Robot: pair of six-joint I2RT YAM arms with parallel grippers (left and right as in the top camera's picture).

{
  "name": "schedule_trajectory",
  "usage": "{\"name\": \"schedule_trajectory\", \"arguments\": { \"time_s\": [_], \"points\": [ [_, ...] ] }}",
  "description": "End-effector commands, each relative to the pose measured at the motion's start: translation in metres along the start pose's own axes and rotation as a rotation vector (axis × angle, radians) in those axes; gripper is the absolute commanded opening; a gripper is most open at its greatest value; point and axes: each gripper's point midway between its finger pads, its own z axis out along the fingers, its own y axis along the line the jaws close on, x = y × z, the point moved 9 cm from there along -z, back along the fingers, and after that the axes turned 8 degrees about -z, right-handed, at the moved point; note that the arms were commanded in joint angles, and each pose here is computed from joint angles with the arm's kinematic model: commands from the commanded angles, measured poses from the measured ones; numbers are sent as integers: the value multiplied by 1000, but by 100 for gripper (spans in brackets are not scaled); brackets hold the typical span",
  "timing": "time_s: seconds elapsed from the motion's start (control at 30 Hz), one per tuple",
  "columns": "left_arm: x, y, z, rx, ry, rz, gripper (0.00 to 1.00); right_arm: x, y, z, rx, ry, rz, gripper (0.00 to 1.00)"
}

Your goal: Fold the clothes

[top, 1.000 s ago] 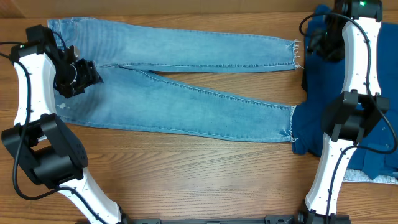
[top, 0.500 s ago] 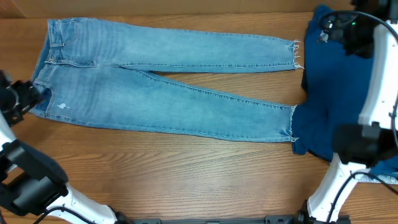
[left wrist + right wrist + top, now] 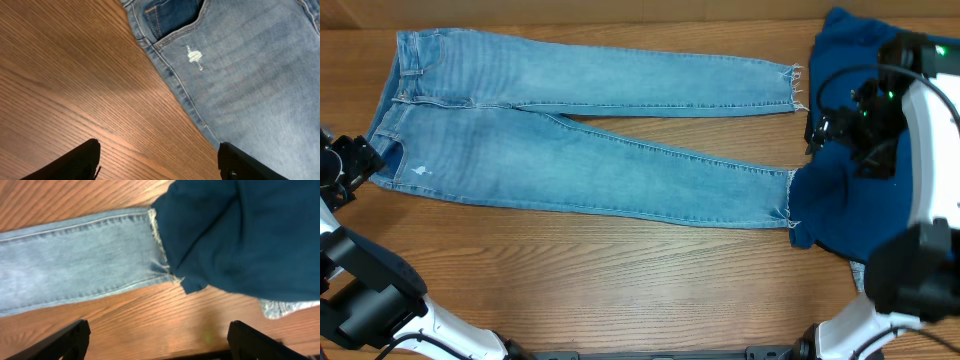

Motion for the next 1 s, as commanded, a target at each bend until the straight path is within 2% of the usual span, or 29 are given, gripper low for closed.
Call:
{"name": "schedule_trajectory", "arguments": {
  "time_s": [0.0,0.13,0.27,0.4,0.57,0.67,0.73,0.8,0.87,0.97],
  "points": [
    [1,-2,-6,12,-16,0,79,14,8,32,-95,71,-8,91],
    [2,-2,-6,12,-15,-4,79,30,17,104,-152,169,-40,88],
    [2,-2,-6,19,-14,-3,79,47,12,155,-146,189,-51,88],
    [2,-4,-6,38,-10,-2,79,49,4,176,-98,146,-38,88],
    [2,-4,-6,38,-10,-3,79,41,4,180,-98,87,-27,88],
    [2,-4,-6,38,-10,-3,79,35,5,180,-103,50,5,84],
    [2,-4,-6,38,-10,-3,79,32,7,180,-118,37,11,72],
    [2,-4,-6,38,-10,-3,79,31,8,180,-135,31,12,41],
    [2,-4,-6,38,-10,-3,79,32,9,180,-139,36,13,4],
    [2,-4,-6,38,-10,-3,79,35,9,177,-141,55,13,4]
  ]
}}
